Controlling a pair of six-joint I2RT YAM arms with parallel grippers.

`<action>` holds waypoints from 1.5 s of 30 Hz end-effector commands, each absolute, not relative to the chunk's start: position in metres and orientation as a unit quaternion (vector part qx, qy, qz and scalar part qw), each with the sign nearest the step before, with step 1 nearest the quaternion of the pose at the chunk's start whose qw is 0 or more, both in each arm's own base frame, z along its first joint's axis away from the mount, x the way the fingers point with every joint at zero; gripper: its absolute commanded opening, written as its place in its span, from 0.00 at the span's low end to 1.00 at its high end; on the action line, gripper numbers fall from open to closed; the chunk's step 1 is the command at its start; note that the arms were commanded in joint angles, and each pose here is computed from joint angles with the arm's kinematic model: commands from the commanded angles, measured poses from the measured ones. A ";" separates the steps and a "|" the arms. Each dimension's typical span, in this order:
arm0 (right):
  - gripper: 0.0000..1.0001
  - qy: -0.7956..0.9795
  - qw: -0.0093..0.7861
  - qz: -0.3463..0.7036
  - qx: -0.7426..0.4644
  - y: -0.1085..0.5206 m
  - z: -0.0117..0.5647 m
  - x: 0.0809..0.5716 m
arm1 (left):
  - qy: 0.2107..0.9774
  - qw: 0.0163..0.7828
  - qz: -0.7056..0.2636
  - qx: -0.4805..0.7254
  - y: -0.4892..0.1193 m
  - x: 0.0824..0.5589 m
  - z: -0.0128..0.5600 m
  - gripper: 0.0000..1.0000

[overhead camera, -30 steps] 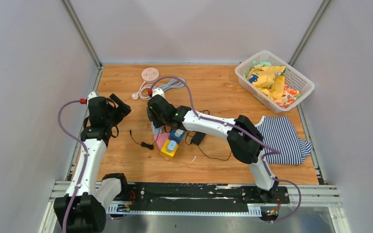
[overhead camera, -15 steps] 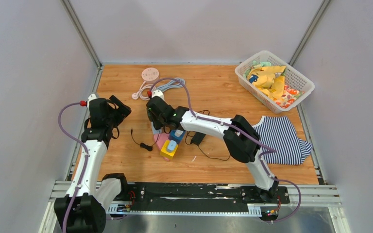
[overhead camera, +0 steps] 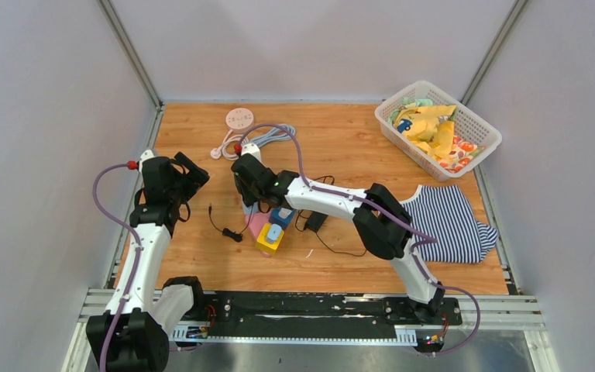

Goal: Insert the plug
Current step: Insert the plug into the socket.

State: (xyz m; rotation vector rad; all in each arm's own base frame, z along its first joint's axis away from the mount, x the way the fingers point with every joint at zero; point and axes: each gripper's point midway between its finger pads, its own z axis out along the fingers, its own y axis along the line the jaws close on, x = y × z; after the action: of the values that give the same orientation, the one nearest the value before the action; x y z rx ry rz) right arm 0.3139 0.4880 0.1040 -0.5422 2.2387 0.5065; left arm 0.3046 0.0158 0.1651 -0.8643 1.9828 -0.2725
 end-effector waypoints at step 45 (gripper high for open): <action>0.00 0.919 0.328 0.126 -0.179 0.488 0.050 0.264 | 0.793 0.476 -0.090 -0.370 0.028 0.302 0.169 1.00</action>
State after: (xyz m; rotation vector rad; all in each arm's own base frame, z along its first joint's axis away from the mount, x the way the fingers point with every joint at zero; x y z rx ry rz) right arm 0.3161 0.4964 0.0999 -0.3233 2.2405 0.3857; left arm 0.3038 0.0222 0.1674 -0.8806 1.9613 -0.2397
